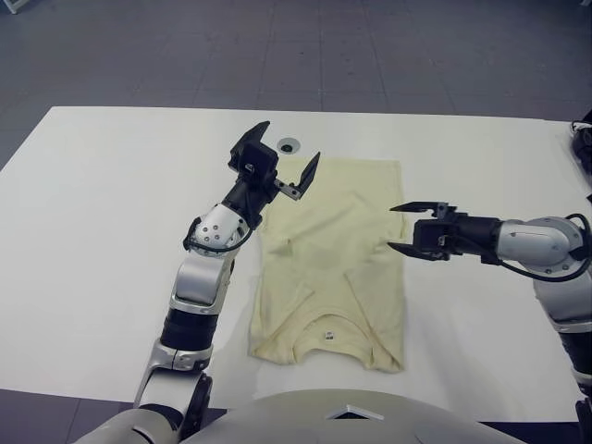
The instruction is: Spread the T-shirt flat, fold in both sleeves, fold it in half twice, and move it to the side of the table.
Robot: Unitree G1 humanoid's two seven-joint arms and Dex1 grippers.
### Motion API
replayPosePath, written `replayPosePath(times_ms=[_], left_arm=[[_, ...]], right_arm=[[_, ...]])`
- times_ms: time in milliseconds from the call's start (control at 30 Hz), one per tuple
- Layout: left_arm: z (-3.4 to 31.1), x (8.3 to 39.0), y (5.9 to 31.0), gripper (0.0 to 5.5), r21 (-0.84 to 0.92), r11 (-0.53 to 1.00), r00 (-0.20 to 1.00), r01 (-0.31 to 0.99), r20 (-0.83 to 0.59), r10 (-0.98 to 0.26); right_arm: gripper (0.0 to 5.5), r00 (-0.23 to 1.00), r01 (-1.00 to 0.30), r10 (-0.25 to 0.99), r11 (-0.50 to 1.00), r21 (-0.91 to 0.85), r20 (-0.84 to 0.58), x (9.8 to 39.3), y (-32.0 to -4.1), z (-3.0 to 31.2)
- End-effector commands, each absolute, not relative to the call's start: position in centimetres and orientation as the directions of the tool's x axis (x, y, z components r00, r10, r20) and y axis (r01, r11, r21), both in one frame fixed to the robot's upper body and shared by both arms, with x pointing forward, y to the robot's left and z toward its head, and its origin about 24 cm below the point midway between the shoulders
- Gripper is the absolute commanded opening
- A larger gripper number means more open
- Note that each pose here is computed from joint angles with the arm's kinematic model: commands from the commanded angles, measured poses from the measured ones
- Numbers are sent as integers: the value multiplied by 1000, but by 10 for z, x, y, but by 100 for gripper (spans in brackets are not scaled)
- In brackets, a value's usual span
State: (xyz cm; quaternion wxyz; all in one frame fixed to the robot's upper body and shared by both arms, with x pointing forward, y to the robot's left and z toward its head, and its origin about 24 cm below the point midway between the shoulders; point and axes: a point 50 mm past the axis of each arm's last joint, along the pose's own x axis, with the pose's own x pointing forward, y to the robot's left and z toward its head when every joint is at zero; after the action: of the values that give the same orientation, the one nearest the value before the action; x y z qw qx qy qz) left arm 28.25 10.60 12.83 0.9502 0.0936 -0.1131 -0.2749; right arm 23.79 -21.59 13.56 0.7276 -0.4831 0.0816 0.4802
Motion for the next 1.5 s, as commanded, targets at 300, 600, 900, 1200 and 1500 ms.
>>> replayPosePath(times_ms=[300, 600, 900, 1200, 1500], left_arm=[[75, 241, 130, 540, 423, 465, 612, 777, -339, -714], [63, 225, 139, 540, 415, 362, 531, 835, -430, -730], [43, 222, 151, 540, 453, 301, 524, 839, -527, -669], [41, 228, 147, 540, 493, 310, 556, 813, -496, -667], [75, 228, 124, 540, 527, 335, 529, 781, -273, -804]], right_arm=[[538, 379, -908, 569, 78, -411, -730, 209, -228, 81], [538, 379, -911, 502, 59, -407, -777, 208, -238, 62], [538, 376, -911, 423, 6, -413, -824, 207, -260, 69], [538, 417, -891, 458, 33, -453, -785, 207, -255, 83], [538, 558, -803, 557, 173, -571, -616, 219, -241, 122]])
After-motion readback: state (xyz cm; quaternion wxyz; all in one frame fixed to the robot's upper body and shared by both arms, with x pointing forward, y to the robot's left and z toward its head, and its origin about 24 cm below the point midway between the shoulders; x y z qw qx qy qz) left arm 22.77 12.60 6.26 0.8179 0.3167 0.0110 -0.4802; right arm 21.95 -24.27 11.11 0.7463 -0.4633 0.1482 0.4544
